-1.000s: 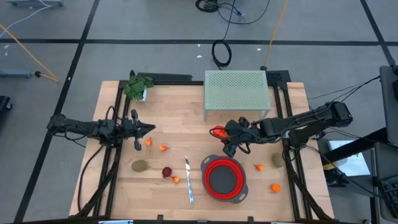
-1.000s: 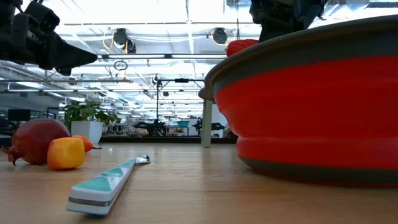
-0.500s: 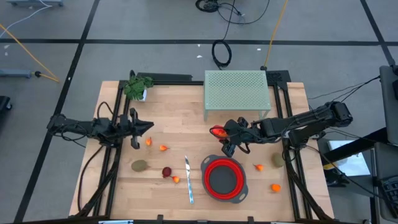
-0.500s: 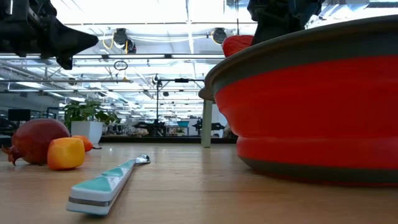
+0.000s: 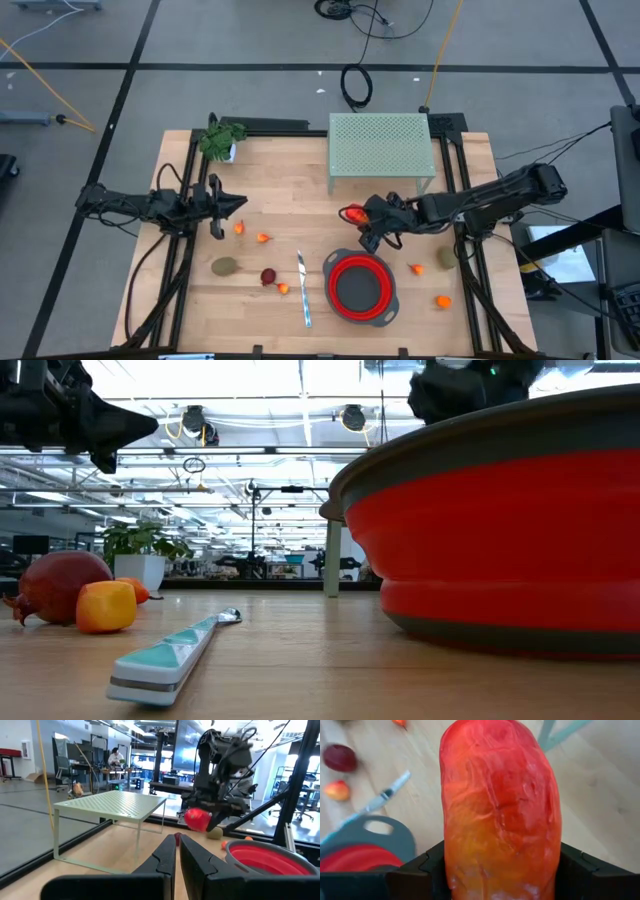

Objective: Pick & Place Fruit
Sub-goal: Put the mango into the red strainer bowl

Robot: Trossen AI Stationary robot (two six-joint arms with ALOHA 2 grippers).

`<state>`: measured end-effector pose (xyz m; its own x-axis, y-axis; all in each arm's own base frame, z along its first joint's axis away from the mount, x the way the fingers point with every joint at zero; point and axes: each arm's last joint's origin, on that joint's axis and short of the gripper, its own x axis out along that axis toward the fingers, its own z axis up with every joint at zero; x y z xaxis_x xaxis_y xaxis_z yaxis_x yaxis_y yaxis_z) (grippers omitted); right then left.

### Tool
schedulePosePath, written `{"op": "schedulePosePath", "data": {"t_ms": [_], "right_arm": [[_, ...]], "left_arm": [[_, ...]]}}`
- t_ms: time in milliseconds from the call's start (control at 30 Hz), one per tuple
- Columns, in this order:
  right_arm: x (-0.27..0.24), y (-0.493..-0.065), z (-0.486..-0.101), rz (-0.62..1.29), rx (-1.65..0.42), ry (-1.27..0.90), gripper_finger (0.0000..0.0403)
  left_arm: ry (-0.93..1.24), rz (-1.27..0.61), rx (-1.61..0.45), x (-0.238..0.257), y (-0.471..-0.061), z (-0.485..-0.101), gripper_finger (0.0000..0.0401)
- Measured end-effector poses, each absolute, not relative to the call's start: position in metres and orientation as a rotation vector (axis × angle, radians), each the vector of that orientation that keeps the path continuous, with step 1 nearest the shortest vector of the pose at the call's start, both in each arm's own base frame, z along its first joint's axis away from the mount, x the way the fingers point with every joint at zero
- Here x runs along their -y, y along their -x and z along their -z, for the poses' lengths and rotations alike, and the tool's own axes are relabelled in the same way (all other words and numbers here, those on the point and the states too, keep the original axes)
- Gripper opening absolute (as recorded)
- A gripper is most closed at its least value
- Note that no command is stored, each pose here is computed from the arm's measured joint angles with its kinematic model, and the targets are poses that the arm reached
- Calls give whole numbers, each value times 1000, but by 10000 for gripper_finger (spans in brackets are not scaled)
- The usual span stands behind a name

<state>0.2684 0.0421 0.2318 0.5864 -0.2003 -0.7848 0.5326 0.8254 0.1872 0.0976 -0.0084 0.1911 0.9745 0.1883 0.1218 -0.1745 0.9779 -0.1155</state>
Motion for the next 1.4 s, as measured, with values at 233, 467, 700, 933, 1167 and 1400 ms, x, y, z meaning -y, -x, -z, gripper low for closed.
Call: {"op": "schedulePosePath", "data": {"t_ms": [233,467,700,933,1167,1400], "right_arm": [[-32,-261,-199,422,-873,-467,233],[-19,-250,-176,382,-956,-522,234],[-14,-244,-165,382,-985,-535,235],[-13,-239,-159,382,-1011,-514,235],[-14,-239,-158,338,-1027,-482,235],[-13,-239,-158,330,-1029,-471,235]], "left_arm": [[198,-177,141,8,-98,-191,24],[307,-169,151,8,-98,-191,24],[310,-169,151,8,-98,-191,24],[310,-169,151,8,-98,-191,24],[310,-169,151,8,-98,-191,24],[310,-169,151,8,-98,-191,24]]}}
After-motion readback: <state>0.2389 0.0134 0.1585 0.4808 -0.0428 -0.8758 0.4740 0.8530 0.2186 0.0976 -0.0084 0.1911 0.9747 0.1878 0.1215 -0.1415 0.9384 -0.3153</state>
